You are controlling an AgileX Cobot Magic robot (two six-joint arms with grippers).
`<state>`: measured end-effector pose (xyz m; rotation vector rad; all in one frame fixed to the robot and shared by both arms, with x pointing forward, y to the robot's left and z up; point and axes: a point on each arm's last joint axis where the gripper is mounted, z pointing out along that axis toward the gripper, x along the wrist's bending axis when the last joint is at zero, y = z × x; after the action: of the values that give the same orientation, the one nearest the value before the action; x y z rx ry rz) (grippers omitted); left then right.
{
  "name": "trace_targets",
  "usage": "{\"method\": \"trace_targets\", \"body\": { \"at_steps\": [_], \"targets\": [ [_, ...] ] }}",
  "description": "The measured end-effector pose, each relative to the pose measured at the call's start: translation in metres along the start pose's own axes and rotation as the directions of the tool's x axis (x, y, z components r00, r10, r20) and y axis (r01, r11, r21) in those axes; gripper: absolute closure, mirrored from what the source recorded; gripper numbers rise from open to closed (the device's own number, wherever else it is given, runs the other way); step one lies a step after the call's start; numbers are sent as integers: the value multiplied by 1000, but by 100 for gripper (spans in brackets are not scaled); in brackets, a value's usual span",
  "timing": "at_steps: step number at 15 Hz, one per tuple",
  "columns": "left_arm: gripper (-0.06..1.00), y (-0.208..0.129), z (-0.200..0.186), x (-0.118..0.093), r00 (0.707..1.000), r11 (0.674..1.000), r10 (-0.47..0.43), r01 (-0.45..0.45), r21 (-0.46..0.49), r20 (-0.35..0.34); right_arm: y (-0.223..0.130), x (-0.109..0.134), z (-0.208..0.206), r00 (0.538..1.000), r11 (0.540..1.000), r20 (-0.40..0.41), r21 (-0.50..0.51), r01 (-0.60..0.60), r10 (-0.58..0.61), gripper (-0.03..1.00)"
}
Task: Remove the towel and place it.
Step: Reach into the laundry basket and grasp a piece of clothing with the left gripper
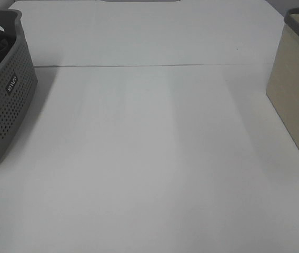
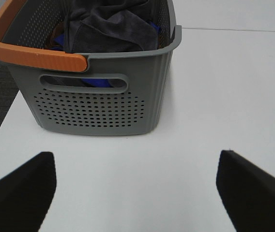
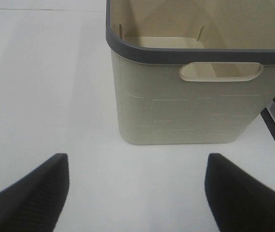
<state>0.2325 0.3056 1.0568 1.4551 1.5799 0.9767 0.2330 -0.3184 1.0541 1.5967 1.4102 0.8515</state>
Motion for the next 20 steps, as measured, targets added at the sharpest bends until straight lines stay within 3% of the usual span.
{"method": "trace_targets", "body": {
  "at_steps": [9, 13, 14, 15, 17, 20],
  "targets": [
    [10, 2, -3, -1, 999, 1000, 30, -30, 4, 11, 0, 0, 0, 1000, 1000, 0, 0, 0, 0, 21],
    [10, 36, -2, -6, 988, 978, 140, -147, 146, 58, 0, 0, 0, 1000, 1000, 0, 0, 0, 0, 21],
    [10, 50, 3, -7, 981, 957, 181, -192, 217, 73, 0, 0, 0, 1000, 1000, 0, 0, 0, 0, 21],
    [10, 82, 26, -11, 956, 894, 264, -293, 337, 130, 0, 0, 0, 1000, 1000, 0, 0, 0, 0, 21],
    [10, 115, 52, -14, 915, 831, 356, -403, 382, 191, 0, 0, 0, 1000, 1000, 0, 0, 0, 0, 21],
    [10, 153, 88, -16, 871, 763, 436, -492, 419, 227, 0, 0, 0, 1000, 1000, 0, 0, 0, 0, 21]
  ]
}}
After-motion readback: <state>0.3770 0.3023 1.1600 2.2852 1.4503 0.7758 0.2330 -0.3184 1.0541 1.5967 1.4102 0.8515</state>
